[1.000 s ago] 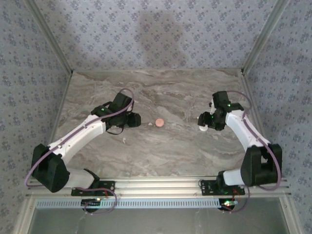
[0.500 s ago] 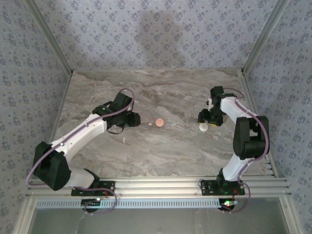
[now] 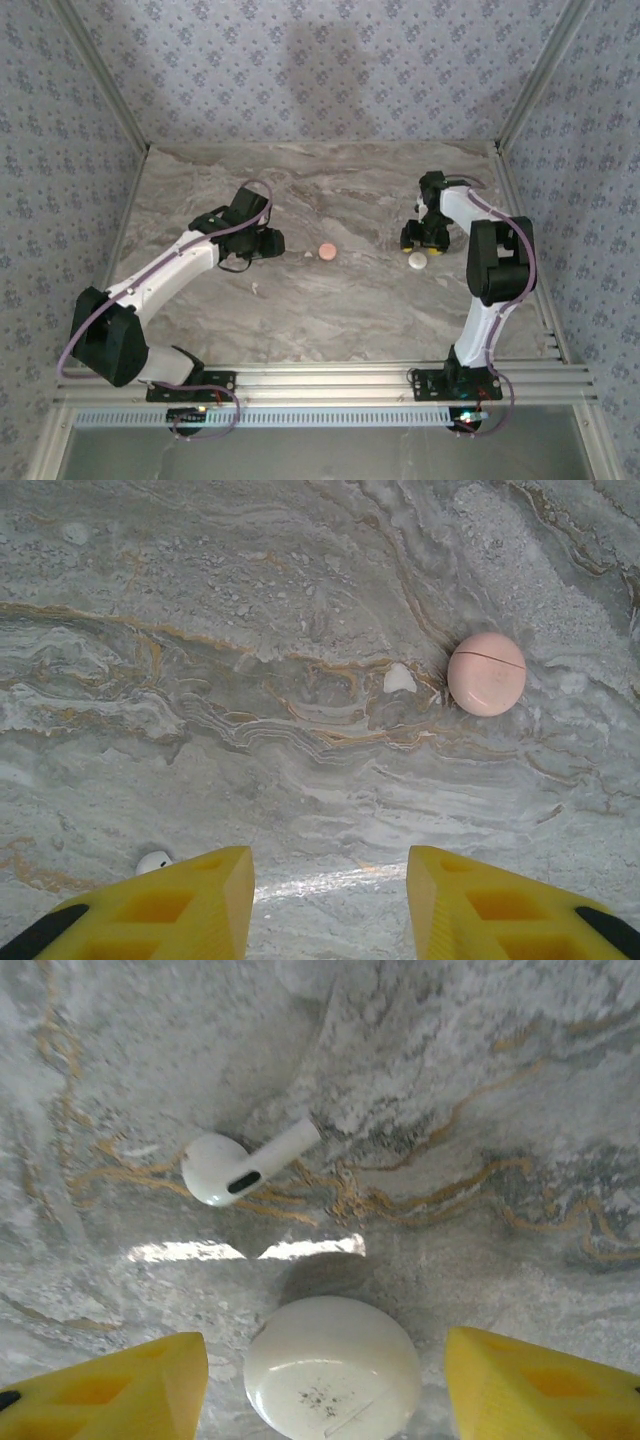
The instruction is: Insert the wireless bluetooth earbuds into the charging case
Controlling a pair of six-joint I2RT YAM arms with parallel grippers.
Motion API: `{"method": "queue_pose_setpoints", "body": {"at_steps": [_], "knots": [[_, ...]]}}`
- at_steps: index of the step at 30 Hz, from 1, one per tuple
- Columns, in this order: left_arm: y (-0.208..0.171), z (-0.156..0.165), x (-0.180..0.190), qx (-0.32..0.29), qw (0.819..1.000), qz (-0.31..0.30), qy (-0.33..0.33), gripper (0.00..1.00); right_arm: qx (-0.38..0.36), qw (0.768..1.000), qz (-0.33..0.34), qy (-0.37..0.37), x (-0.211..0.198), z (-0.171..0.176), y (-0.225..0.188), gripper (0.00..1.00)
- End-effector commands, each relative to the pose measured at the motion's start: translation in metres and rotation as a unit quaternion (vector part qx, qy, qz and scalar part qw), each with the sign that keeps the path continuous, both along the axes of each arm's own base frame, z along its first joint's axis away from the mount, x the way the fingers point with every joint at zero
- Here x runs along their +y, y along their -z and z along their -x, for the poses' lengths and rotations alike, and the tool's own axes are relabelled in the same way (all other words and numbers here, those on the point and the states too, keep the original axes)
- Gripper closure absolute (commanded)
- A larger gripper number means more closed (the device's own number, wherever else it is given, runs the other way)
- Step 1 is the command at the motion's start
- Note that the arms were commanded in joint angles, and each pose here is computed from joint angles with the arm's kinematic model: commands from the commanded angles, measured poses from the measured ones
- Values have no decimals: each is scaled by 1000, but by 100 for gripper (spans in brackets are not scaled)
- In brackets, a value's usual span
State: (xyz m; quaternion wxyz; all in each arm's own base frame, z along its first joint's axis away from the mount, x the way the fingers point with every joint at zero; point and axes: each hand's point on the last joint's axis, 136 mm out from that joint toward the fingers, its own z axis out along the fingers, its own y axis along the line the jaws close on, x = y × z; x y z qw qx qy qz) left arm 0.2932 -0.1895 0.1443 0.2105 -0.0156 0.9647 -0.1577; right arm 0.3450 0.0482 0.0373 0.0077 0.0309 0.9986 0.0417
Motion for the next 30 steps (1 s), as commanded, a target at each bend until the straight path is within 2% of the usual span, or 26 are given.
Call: {"method": "queue_pose_setpoints", "body": {"at_steps": [1, 10, 15, 23, 25, 27, 30], "knots": [[-10, -7, 2, -15, 1000, 7, -19, 56, 36, 999, 17, -19, -4, 14, 0, 35], [-8, -7, 10, -34, 998, 13, -51, 57, 46, 998, 7, -43, 3, 26, 15, 38], [-11, -10, 9, -30, 999, -1, -30, 57, 47, 998, 5, -32, 5, 23, 19, 39], [-7, -14, 3, -29, 999, 9, -25, 57, 56, 998, 15, -31, 6, 30, 20, 49], [-5, -15, 3, -31, 999, 11, -27, 57, 56, 998, 17, -31, 3, 30, 20, 48], [-5, -17, 1, -32, 999, 14, -26, 57, 57, 998, 22, -32, 1, 29, 21, 38], [-7, -20, 0, -35, 999, 14, -22, 57, 55, 998, 22, -32, 2, 25, 22, 37]]}}
